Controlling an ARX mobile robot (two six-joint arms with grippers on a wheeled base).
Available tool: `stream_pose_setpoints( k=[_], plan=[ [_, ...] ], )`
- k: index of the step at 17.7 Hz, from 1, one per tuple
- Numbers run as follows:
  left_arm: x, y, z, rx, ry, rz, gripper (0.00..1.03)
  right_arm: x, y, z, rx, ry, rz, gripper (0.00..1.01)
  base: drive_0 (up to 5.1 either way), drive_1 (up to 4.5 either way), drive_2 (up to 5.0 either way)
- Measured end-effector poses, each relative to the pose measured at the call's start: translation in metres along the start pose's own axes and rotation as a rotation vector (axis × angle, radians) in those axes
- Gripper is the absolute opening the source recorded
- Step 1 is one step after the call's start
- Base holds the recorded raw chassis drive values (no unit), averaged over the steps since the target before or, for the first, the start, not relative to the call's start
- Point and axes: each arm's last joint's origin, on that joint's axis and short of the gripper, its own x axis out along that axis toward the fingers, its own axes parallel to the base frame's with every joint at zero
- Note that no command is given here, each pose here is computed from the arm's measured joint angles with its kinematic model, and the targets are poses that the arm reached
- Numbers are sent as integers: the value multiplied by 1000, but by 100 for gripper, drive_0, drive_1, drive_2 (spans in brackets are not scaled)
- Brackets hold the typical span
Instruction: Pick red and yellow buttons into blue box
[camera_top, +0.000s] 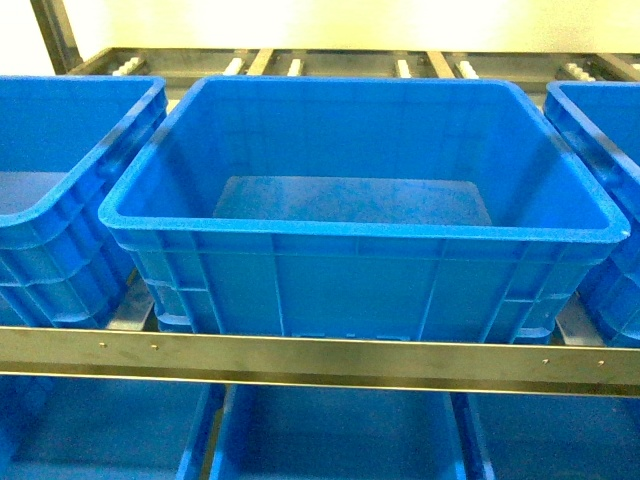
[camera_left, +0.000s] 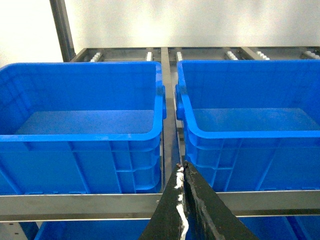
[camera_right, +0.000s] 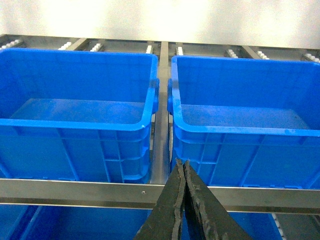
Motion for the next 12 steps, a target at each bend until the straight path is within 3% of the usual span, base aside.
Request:
stream_pose_setpoints(
  k=[7,8,12],
  plan=[
    [0,0,0,0,0,0,2,0,0,0,0,0,0,3,0,0,0],
    [0,0,0,-1,0,0,7,0,0,0,0,0,0,10,0,0,0],
    [0,0,0,-1,0,0,43,0,0,0,0,0,0,47,0,0,0]
  ],
)
